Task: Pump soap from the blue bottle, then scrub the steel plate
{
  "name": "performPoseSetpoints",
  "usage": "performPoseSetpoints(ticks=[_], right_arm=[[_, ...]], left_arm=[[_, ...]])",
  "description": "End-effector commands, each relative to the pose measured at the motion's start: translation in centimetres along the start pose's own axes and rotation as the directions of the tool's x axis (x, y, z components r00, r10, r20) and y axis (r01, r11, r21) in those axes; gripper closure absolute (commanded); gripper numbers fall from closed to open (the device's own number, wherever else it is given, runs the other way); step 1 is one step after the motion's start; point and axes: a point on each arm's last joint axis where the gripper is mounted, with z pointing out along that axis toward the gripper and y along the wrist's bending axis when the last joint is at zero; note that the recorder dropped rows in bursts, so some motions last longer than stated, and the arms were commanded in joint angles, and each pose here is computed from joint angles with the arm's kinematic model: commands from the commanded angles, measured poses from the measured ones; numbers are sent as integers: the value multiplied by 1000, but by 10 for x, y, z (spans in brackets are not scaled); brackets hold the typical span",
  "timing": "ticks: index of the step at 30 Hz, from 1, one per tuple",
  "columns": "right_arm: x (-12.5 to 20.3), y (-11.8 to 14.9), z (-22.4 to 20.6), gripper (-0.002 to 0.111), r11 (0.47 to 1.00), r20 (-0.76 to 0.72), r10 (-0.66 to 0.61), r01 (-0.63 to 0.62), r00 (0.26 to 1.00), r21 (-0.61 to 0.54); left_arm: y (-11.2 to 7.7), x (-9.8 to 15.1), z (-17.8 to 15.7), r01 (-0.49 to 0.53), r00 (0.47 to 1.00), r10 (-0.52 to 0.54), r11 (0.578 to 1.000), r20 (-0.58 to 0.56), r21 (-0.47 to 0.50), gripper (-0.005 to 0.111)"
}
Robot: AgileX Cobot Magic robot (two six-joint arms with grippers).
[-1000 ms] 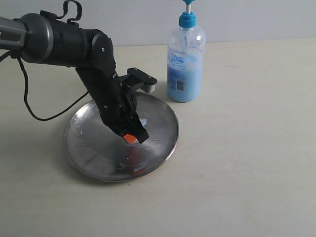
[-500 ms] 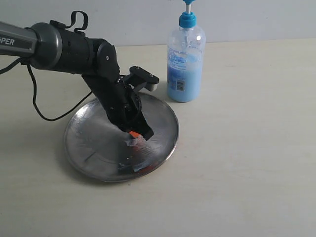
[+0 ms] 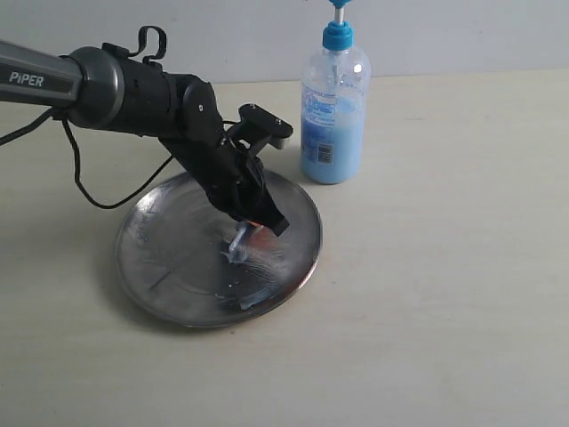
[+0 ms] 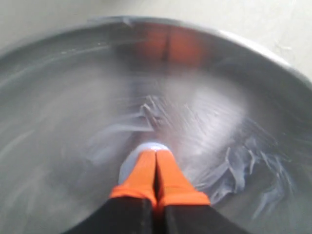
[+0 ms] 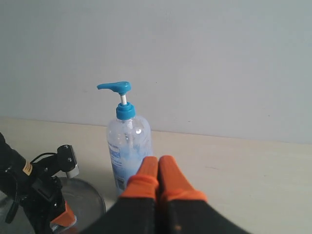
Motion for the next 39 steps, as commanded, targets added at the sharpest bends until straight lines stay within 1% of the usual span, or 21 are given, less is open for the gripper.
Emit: performPoseSetpoints(ticks=[1,5,10,12,15,17,22,25,27,29,34,39], right_arm=[[0,0,-1,108,1000,13,-6,6,1000,0],[0,0,-1,108,1000,13,-6,6,1000,0],[0,0,-1,108,1000,13,-6,6,1000,0],[0,0,-1,108,1000,13,-6,6,1000,0],[0,0,-1,108,1000,13,-6,6,1000,0],[0,0,-1,108,1000,13,-6,6,1000,0],[0,0,-1,108,1000,11,-6,6,1000,0],[0,0,-1,108,1000,11,-6,6,1000,0],[0,0,-1,108,1000,11,-6,6,1000,0],[0,0,-1,108,1000,11,-6,6,1000,0],[0,0,-1,108,1000,11,-6,6,1000,0],[0,0,-1,108,1000,12,3,-3,1000,-3]], left_arm=[[0,2,15,26,999,-25,1000,-37,13,106],[5,-6,10,45,999,-45,999,-21,0,106],[9,-9,4,54,997,-55,999,-58,-3,106],[14,-7,1,73,993,-75,997,-86,-18,106],[21,2,-1,78,980,-87,995,-176,-59,106],[21,7,-2,68,971,-79,996,-226,-54,106],[17,12,-4,81,954,-86,996,-289,-28,106],[12,9,-6,129,954,-121,992,-273,9,106],[8,6,-5,167,958,-151,985,-242,46,106],[7,3,-5,160,968,-142,985,-209,70,106],[10,-3,-2,160,979,-152,986,-138,48,106],[13,-2,8,156,980,-151,987,-126,29,106]])
